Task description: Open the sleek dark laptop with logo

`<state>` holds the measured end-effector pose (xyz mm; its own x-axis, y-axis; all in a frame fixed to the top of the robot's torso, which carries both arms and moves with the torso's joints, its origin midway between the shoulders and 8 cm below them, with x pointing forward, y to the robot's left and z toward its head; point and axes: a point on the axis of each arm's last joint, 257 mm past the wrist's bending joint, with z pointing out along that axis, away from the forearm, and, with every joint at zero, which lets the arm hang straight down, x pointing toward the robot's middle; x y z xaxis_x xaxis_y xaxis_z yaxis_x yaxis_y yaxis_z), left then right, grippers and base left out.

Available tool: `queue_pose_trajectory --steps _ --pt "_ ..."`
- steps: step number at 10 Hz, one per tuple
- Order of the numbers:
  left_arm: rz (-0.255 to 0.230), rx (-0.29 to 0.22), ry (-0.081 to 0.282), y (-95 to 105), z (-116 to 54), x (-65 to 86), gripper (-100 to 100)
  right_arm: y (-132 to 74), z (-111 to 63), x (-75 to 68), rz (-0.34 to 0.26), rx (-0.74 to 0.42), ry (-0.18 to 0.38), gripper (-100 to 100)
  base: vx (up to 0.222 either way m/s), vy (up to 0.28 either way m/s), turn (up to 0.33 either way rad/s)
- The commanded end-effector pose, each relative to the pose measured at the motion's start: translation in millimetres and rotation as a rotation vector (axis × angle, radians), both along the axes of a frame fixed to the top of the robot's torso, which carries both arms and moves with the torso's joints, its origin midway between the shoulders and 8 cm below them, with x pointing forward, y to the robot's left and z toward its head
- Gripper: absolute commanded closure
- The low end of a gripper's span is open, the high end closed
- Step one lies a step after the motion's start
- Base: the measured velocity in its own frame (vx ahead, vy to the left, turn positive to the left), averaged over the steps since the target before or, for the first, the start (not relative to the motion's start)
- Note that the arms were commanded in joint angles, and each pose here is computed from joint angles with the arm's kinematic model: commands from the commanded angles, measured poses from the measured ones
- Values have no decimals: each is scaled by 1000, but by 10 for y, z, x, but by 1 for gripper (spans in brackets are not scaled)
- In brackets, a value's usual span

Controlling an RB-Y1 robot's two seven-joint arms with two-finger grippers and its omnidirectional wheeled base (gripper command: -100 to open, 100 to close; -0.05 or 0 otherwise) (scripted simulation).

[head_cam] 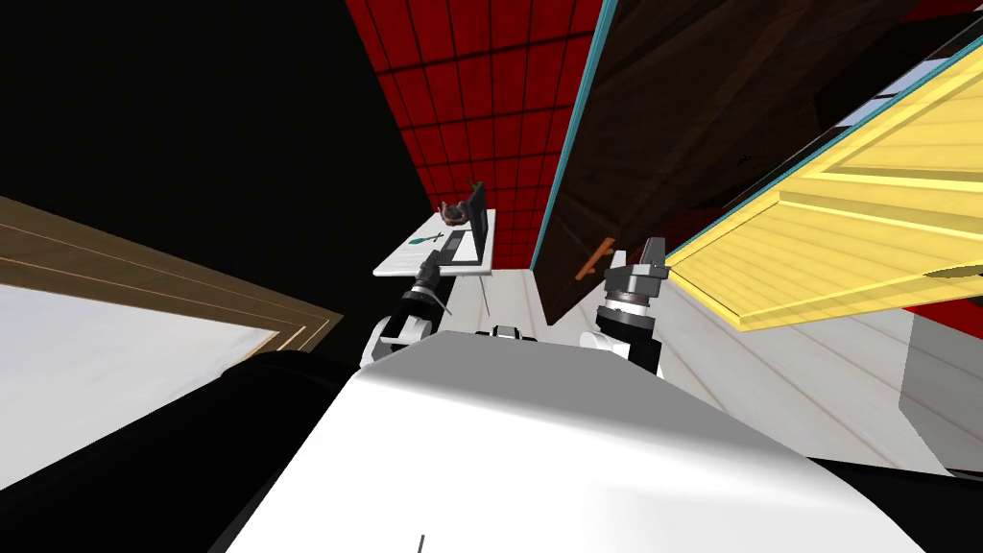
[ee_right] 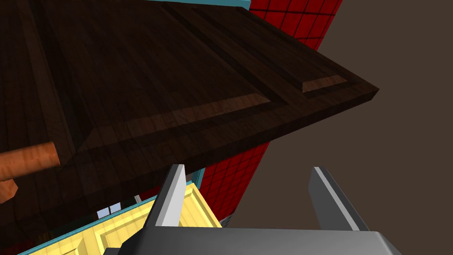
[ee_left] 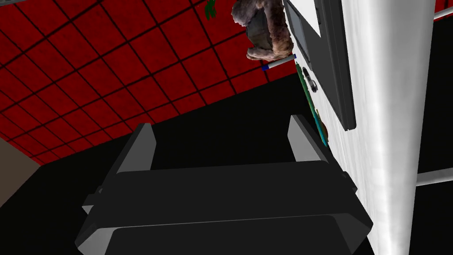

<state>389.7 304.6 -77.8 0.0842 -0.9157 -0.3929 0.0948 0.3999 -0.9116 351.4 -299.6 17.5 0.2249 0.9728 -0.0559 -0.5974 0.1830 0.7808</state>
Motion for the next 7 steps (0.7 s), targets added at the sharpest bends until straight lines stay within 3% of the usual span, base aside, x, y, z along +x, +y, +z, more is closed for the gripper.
queue_pose_trajectory --steps 1,7 --pt "15 51 60 92 -109 -3 -100 0 0 0 0 0 0 0 50 -121 -18" --pt "51 183 190 297 -272 -38 -100 0 0 0 0 0 0 0 63 -133 -21"
